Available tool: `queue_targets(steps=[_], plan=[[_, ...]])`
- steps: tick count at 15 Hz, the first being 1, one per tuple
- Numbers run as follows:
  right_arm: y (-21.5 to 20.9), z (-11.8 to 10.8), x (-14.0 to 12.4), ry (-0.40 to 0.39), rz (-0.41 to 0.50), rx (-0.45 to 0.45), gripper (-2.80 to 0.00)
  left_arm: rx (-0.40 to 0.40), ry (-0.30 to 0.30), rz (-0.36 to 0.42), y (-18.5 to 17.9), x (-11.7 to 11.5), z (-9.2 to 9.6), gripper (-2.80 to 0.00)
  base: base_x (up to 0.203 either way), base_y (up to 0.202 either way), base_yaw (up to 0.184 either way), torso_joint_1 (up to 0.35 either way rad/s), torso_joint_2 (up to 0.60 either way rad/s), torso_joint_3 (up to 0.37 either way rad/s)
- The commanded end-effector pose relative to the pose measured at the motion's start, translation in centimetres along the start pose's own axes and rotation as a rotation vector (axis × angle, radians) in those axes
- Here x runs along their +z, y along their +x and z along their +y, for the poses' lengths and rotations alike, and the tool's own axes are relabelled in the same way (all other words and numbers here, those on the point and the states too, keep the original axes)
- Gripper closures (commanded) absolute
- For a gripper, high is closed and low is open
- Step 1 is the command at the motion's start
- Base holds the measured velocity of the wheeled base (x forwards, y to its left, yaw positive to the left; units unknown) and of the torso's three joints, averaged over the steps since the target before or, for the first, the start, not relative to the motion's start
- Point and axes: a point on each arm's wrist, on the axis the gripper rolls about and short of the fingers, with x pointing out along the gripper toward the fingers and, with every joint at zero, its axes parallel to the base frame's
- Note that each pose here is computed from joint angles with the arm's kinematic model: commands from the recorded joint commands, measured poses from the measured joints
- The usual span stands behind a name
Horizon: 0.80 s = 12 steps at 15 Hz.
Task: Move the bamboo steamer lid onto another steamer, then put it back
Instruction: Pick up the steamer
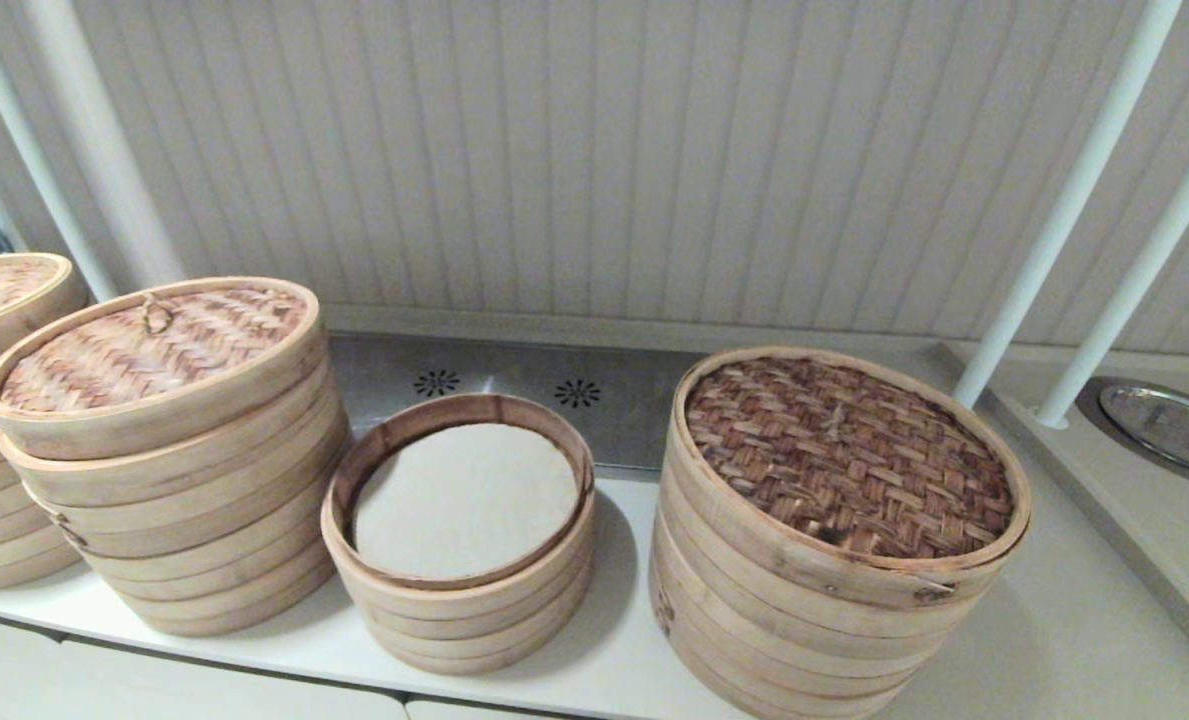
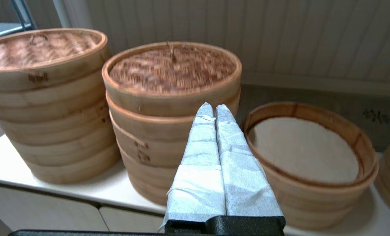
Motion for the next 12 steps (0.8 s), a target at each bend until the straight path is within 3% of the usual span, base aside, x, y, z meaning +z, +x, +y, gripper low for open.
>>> queue_targets(steps=[1,5,12], plan=[[0.0,0.0,-0.1,0.0,0.001,0.0,0.0,0.002,0.0,0.059,2.6,1.4,-0.1,0.0,0.0,0.0,0.0,0.0,0.0,0.0],[0.0,0.0,-0.1,0.0,0.002,0.0,0.0,0.073,-0.056,0.096,7.6,4.6,0.1,0.0,0.0,0.0,0.0,0.0,0.0,0.0],[0.0,0.0,-0.1,0.0,0.002,0.0,0.0,0.123,-0.081,0.148,15.8,8.4,0.4,0.0,0.0,0.0,0.0,0.0,0.0,0.0]])
